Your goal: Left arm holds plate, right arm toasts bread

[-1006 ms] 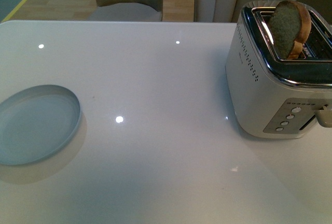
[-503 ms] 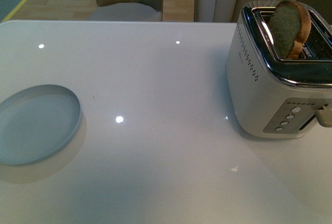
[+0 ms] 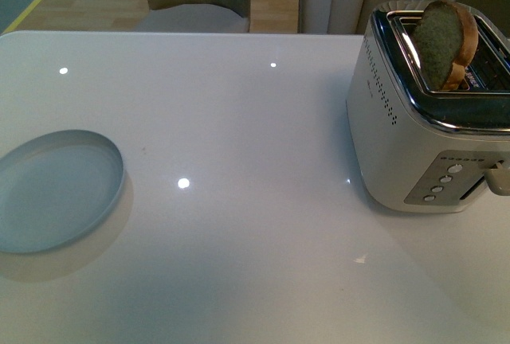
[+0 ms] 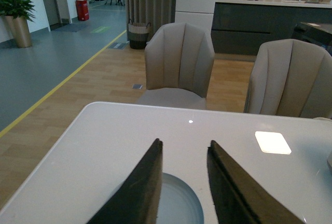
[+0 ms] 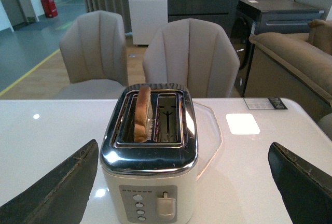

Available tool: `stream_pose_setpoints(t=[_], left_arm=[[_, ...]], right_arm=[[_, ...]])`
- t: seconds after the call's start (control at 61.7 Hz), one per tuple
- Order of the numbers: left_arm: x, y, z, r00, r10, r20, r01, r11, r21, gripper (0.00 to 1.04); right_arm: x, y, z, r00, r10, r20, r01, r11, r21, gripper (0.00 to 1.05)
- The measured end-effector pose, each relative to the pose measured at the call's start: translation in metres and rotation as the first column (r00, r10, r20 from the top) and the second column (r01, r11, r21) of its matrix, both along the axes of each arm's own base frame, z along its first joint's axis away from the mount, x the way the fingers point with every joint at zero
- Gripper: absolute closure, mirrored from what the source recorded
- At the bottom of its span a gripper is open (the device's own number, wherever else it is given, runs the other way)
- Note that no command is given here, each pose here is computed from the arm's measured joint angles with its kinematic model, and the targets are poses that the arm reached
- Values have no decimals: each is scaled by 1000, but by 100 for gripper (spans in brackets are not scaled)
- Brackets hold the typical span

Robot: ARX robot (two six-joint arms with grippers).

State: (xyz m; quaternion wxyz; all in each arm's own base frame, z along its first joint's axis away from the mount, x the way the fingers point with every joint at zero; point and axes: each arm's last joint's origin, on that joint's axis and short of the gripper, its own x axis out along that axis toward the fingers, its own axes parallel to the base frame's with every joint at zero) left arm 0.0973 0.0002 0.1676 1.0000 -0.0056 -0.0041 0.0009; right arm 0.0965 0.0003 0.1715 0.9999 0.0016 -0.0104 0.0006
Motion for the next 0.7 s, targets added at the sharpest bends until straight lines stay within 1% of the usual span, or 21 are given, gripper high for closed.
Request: stream_pose_setpoints(t=[0.016,0.097,0.13,0.146,0.227,0.276,0.341,0.697], left_arm=[[0,0,0,1000,0,0,0,1000,0,55],[0,0,0,1000,0,0,0,1000,0,40],[0,0,0,1000,0,0,0,1000,0,32],[0,0,0,1000,0,0,0,1000,0,31],[0,0,0,1000,0,0,0,1000,0,14],[0,0,0,1000,0,0,0,1000,1,6],[0,0,0,1000,0,0,0,1000,2,8],[0,0,0,1000,0,0,0,1000,2,7]], right_arm=[[0,0,0,1000,0,0,0,1000,0,9],[0,0,0,1000,0,0,0,1000,0,9],[0,0,0,1000,0,0,0,1000,0,9],[0,0,0,1000,0,0,0,1000,0,9],[0,0,0,1000,0,0,0,1000,0,9],[0,0,0,1000,0,0,0,1000,0,9],[0,0,0,1000,0,0,0,1000,0,9],[0,0,0,1000,0,0,0,1000,0,9]])
